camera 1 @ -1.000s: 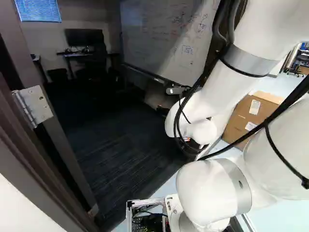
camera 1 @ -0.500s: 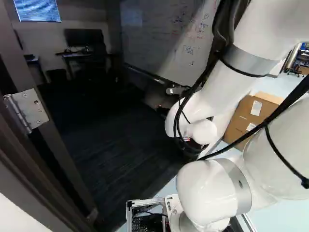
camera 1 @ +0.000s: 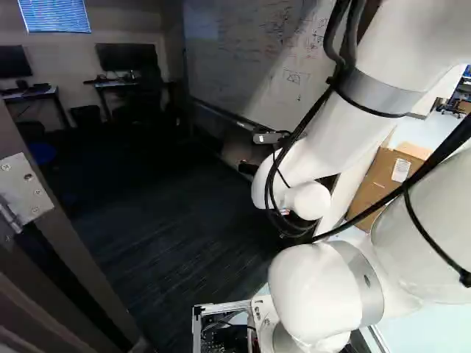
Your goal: Open the door and move inside
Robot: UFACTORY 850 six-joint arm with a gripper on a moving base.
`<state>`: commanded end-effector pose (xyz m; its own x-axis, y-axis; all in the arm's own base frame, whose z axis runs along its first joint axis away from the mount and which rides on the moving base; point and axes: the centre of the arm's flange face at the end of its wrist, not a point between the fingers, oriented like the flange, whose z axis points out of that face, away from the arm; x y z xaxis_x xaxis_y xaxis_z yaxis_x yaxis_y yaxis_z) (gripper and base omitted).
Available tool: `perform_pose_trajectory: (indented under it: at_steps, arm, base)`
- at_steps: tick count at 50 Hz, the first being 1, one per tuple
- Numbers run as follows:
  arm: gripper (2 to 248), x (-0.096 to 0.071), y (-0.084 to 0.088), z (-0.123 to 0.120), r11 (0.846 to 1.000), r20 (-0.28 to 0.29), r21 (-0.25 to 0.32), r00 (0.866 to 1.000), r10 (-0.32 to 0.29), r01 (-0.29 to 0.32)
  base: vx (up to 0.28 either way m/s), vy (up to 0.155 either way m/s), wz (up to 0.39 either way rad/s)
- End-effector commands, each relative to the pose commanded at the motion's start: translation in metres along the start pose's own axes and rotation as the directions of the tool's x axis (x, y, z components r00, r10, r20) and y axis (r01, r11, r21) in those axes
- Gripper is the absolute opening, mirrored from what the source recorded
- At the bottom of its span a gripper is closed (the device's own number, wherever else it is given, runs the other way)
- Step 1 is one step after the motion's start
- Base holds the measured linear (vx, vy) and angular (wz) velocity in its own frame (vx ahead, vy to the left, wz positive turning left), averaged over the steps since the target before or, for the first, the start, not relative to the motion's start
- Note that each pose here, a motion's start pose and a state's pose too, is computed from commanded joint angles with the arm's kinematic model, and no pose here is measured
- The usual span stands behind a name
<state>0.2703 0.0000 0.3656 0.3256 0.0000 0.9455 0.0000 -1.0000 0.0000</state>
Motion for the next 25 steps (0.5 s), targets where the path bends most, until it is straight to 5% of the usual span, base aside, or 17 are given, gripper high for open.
perform_pose_trajectory:
  at_steps: [25]
  arm:
    - [247,0.0,0.0,0.0,1.0,0.0,0.0,1.0,0.0,0.0]
  base:
    - [0.157,0.054,0.268]
